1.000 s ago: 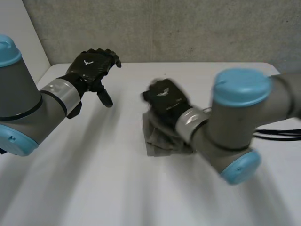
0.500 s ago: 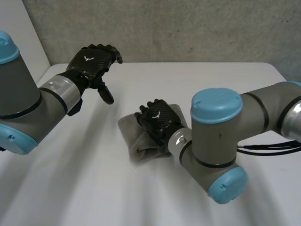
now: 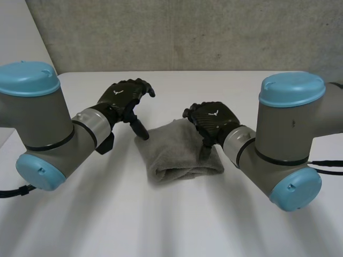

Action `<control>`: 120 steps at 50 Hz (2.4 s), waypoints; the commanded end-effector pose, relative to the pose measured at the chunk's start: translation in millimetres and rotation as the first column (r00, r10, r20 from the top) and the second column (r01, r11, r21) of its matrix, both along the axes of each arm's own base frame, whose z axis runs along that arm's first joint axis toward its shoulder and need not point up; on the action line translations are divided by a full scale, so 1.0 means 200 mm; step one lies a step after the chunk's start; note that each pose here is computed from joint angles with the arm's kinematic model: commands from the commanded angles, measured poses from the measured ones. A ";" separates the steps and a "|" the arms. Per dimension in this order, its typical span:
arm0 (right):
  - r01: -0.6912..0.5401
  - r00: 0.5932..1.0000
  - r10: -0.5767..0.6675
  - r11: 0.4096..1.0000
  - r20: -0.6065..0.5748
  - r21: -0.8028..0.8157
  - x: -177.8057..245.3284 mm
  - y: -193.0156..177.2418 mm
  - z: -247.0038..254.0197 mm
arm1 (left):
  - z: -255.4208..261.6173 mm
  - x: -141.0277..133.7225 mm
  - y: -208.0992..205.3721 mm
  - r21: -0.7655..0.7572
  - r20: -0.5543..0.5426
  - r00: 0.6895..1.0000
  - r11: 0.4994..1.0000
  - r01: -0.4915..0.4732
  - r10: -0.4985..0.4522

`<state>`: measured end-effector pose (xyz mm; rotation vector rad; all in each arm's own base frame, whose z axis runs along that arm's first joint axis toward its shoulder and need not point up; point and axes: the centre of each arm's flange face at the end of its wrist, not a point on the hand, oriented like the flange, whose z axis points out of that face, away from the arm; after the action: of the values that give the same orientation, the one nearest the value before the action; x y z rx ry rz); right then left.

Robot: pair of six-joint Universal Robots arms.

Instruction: Fold the towel.

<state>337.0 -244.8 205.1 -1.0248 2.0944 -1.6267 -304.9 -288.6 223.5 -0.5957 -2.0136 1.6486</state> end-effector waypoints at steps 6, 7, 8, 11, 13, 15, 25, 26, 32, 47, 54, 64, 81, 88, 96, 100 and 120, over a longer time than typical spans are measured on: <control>-0.180 0.983 0.178 0.982 -0.043 -0.050 0.15 0.19 -0.05 | 0.09 0.10 -0.07 -0.050 -0.010 0.997 0.996 -0.077 0.077; -0.214 0.975 0.209 0.975 -0.076 -0.068 0.18 0.22 -0.08 | 0.10 0.12 -0.08 -0.052 -0.009 0.996 0.995 -0.088 0.087; -0.214 0.975 0.209 0.974 -0.077 -0.068 0.18 0.22 -0.08 | 0.10 0.12 -0.08 -0.052 -0.009 0.996 0.995 -0.088 0.087; -0.260 0.959 0.245 0.961 -0.142 -0.094 0.22 0.25 -0.13 | 0.09 0.14 -0.09 -0.046 -0.008 0.995 0.994 -0.097 0.097; -0.258 0.956 0.234 0.958 -0.176 -0.125 0.23 0.24 -0.17 | 0.08 0.15 -0.09 -0.039 -0.004 0.995 0.994 -0.103 0.103; -0.260 0.955 0.233 0.955 -0.182 -0.141 0.26 0.24 -0.19 | 0.07 0.16 -0.09 -0.033 0.002 0.994 0.994 -0.107 0.107; -0.323 0.930 0.267 0.922 -0.253 -0.212 0.34 0.25 -0.29 | 0.00 0.20 -0.09 0.006 0.021 0.992 0.992 -0.128 0.128; -0.335 0.923 0.271 0.915 -0.273 -0.223 0.34 0.25 -0.30 | 0.00 0.20 -0.09 0.009 0.023 0.992 0.992 -0.128 0.128; -0.348 0.917 0.272 0.903 -0.292 -0.251 0.36 0.23 -0.33 | 0.00 0.20 -0.09 0.010 0.023 0.992 0.992 -0.127 0.126; -0.318 0.934 0.242 0.899 -0.264 -0.300 0.37 0.21 -0.28 | -0.01 0.20 -0.09 0.013 0.024 0.992 0.992 -0.124 0.123; -0.043 0.984 -0.026 0.924 -0.175 -0.381 0.24 0.03 -0.09 | -0.01 0.20 -0.09 0.013 0.024 0.992 0.992 -0.125 0.125; 0.250 0.936 -0.309 0.921 -0.167 -0.299 -0.25 -0.22 -0.08 | -0.01 0.20 -0.09 0.012 0.023 0.992 0.993 -0.121 0.120; 0.305 0.902 -0.345 0.935 -0.260 -0.182 -0.49 -0.21 -0.32 | -0.04 0.19 -0.06 0.027 0.030 0.993 0.993 -0.112 0.111; 0.315 0.899 -0.348 0.936 -0.266 -0.158 -0.53 -0.19 -0.37 | -0.05 0.19 -0.05 0.034 0.033 0.994 0.994 -0.107 0.106; 0.355 0.886 -0.389 0.919 -0.252 -0.172 -0.64 -0.24 -0.39 | -0.06 0.19 -0.05 0.036 0.034 0.994 0.994 -0.107 0.106; 0.369 0.883 -0.404 0.912 -0.240 -0.179 -0.68 -0.25 -0.36 | -0.07 0.18 -0.05 0.039 0.037 0.994 0.994 -0.104 0.103; 0.473 0.857 -0.489 0.872 -0.160 -0.127 -0.92 -0.26 -0.22 | -0.27 -0.36 0.31 -0.148 0.313 0.881 0.898 0.414 -0.355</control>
<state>177.4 -292.4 160.2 -0.8717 2.5203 -1.9603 -339.7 -251.7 190.8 -0.9609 -1.8939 1.5804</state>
